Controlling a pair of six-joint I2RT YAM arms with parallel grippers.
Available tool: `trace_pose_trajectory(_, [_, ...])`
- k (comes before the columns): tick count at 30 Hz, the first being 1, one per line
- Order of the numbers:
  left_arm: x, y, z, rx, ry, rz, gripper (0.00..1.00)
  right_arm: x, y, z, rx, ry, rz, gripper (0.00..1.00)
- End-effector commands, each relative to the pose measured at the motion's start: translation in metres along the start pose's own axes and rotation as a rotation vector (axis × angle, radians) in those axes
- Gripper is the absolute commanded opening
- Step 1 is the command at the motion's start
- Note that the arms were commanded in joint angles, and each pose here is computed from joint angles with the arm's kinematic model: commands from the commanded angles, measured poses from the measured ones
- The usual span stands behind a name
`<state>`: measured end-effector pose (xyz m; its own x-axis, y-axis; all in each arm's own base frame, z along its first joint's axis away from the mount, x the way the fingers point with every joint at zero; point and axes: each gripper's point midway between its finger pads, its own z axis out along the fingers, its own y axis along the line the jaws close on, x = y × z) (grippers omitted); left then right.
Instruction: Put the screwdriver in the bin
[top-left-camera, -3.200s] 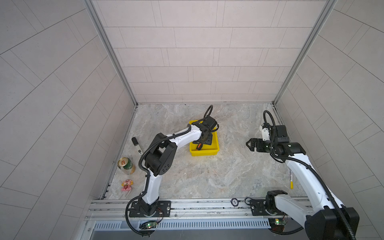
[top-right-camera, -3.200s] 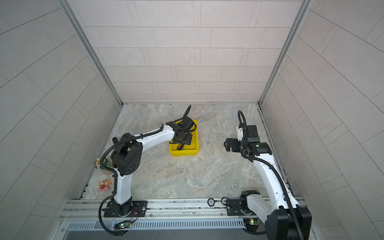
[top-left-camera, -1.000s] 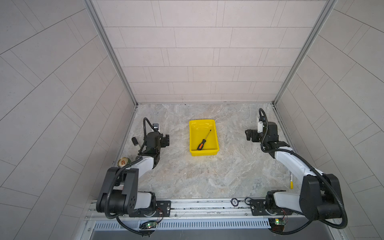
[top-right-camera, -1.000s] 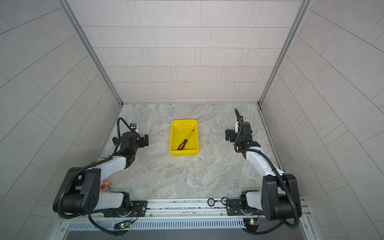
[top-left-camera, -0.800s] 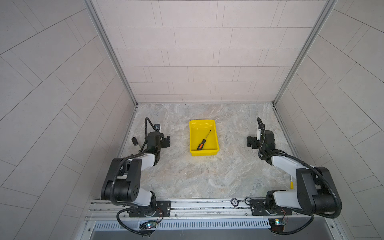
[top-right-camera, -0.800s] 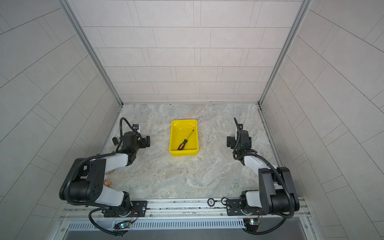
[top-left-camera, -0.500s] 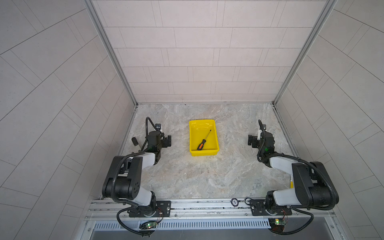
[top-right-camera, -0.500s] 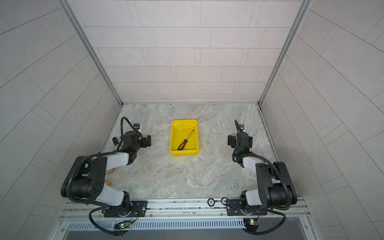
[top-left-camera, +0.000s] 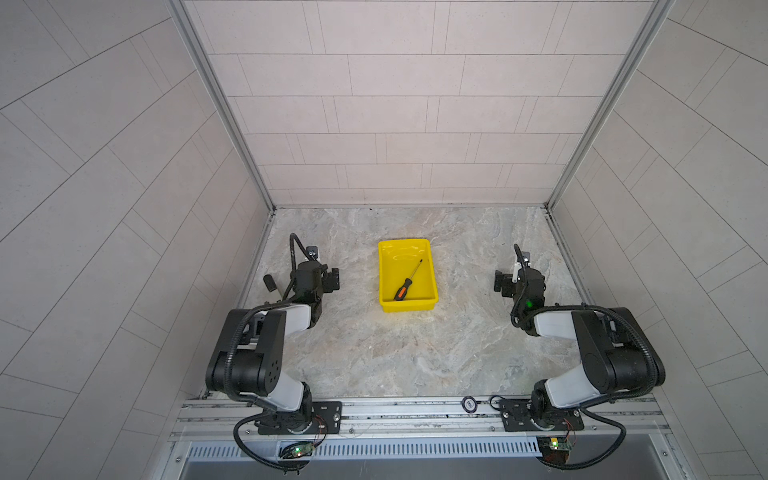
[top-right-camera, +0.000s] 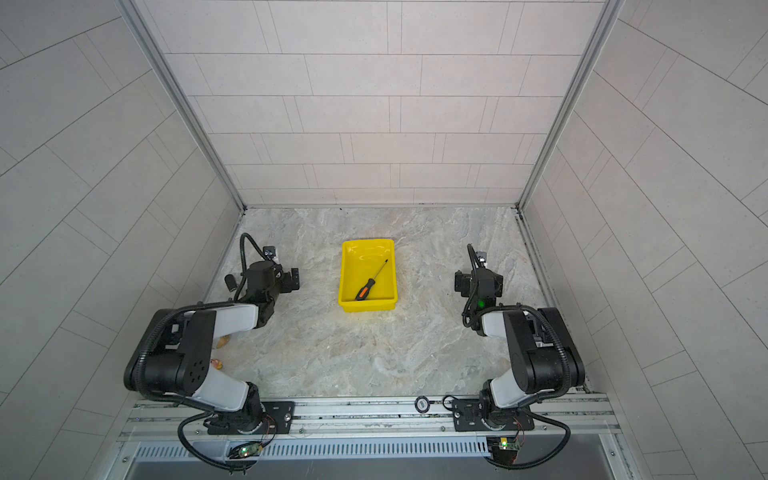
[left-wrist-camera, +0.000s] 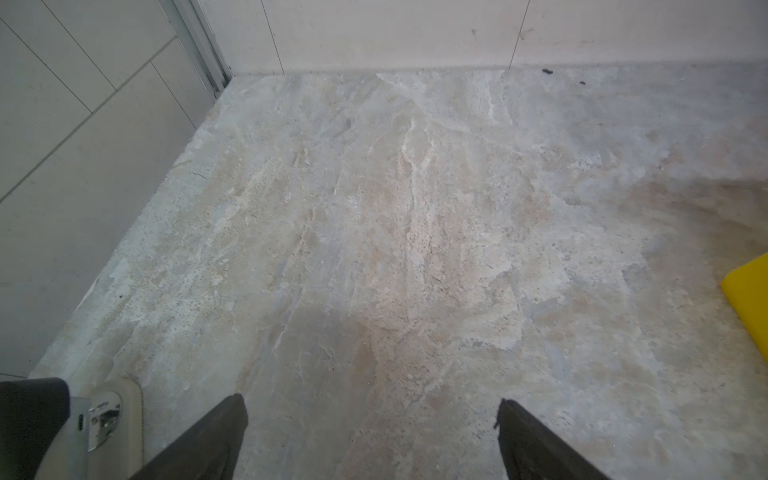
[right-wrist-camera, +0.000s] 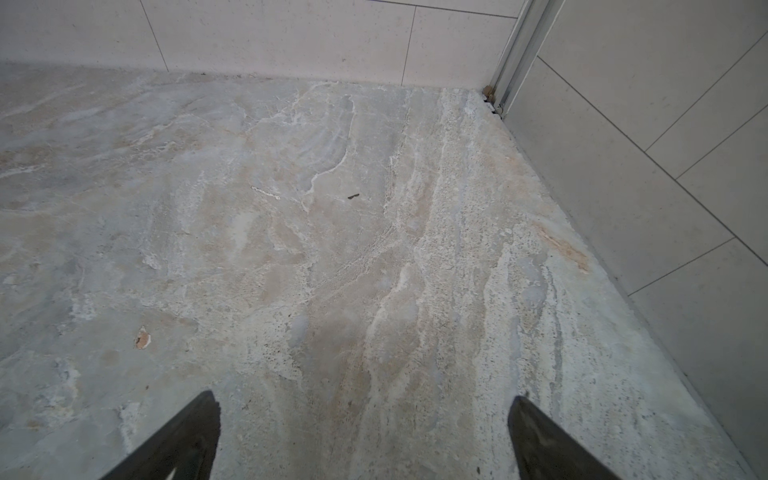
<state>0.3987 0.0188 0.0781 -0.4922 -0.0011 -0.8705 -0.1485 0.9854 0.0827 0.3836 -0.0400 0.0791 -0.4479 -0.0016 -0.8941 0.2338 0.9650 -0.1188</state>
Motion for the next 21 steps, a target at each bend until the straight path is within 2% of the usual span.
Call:
trace_pose_trajectory(1, [-0.003, 0.007, 0.000, -0.033, -0.040, -0.021, 1.00, -0.010, -0.001, 0.000, 0.016, -0.030, 0.001, 1.00])
trace_pose_trajectory(9, [-0.002, 0.003, -0.002, -0.008, -0.044, -0.011, 1.00, -0.012, 0.009, -0.003, 0.021, -0.041, -0.057, 1.00])
trace_pose_trajectory(21, [-0.002, -0.003, -0.003, 0.023, -0.052, 0.000, 1.00, -0.011, 0.004, 0.000, 0.030, -0.028, -0.029, 1.00])
